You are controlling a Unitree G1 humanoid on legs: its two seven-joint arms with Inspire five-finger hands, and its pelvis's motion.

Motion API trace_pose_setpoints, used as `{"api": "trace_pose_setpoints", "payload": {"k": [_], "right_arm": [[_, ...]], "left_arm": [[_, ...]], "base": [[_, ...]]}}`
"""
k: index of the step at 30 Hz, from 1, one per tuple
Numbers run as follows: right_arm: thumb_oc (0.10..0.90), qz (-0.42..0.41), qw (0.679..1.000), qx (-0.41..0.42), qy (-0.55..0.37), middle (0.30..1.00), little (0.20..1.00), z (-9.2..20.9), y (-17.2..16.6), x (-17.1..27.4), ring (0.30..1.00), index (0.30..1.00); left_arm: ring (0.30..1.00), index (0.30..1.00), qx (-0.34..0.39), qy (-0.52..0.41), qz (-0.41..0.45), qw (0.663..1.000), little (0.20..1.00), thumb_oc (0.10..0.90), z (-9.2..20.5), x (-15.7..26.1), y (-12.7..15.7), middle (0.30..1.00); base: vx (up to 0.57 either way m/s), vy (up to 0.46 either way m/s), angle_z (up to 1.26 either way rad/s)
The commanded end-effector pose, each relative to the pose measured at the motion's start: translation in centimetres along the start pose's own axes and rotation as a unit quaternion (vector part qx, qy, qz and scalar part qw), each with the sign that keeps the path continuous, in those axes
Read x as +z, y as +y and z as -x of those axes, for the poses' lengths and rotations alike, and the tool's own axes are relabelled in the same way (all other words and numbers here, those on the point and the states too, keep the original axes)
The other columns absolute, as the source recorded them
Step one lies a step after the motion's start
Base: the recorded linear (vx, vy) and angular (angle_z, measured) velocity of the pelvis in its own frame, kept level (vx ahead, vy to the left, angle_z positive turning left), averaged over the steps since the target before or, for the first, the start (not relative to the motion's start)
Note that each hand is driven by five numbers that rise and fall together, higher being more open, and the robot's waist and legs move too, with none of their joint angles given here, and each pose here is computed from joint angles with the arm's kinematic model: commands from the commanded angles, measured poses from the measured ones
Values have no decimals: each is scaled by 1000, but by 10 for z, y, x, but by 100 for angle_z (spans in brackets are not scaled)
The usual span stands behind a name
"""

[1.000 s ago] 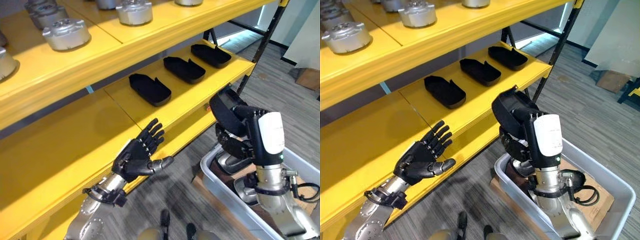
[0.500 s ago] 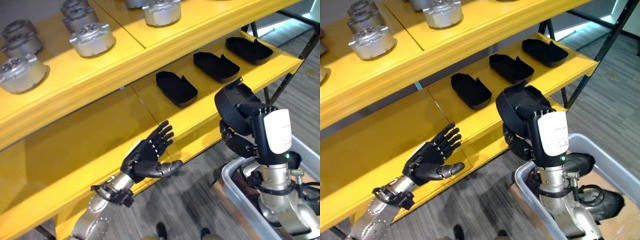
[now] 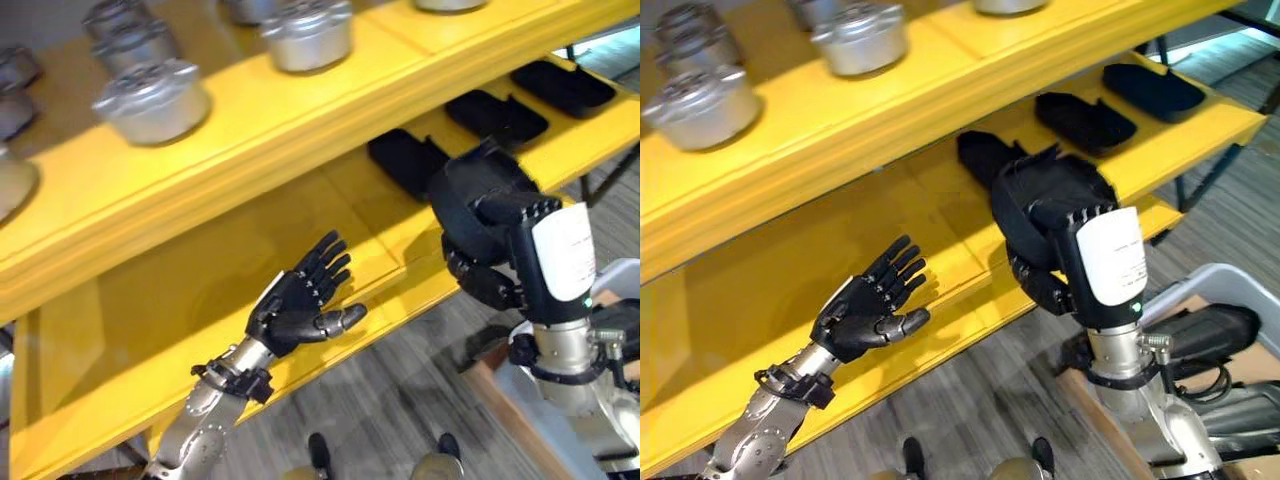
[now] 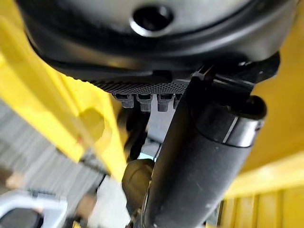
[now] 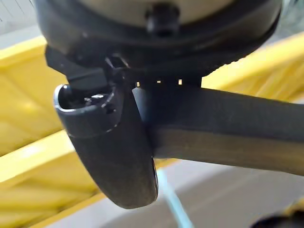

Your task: Move parts from the plastic box to the shelf.

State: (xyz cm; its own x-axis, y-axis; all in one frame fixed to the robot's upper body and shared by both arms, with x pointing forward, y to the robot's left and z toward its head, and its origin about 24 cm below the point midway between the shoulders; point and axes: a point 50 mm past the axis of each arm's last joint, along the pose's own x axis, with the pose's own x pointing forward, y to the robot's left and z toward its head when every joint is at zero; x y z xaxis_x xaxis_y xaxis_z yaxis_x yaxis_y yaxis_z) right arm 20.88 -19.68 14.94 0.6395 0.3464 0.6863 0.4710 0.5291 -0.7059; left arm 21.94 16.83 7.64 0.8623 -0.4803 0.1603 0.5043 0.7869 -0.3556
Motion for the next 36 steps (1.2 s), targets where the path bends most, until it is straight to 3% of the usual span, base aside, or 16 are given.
{"api": "trace_pose_setpoints", "payload": {"k": [1,13,19,23,36], "right_arm": [[400,-10,987,-94,-128,300,300,-36,-28,31,300,300],[400,-31,986,-72,-147,300,300,-42,-5,46,300,300],[400,-3,988,-49,-144,300,300,-36,-7,41,300,300],[400,8,991,-10,-131,300,300,-32,-2,30,300,300],[400,37,983,165,-66,300,300,-11,58,-11,300,300]], "left_arm": [[1000,1000,-40,-109,-56,992,1000,900,-1,44,-10,1000],[1000,1000,-18,-89,-81,993,1000,900,13,42,1,1000],[1000,1000,-37,-69,-63,995,1000,900,5,36,-1,1000],[1000,1000,-57,-73,-48,995,1000,900,-5,32,-6,1000],[1000,1000,-32,-73,-39,996,1000,900,4,24,2,1000]], "base": [[56,332,16],[16,217,11],[28,48,57],[58,-22,64],[41,-100,28]]}}
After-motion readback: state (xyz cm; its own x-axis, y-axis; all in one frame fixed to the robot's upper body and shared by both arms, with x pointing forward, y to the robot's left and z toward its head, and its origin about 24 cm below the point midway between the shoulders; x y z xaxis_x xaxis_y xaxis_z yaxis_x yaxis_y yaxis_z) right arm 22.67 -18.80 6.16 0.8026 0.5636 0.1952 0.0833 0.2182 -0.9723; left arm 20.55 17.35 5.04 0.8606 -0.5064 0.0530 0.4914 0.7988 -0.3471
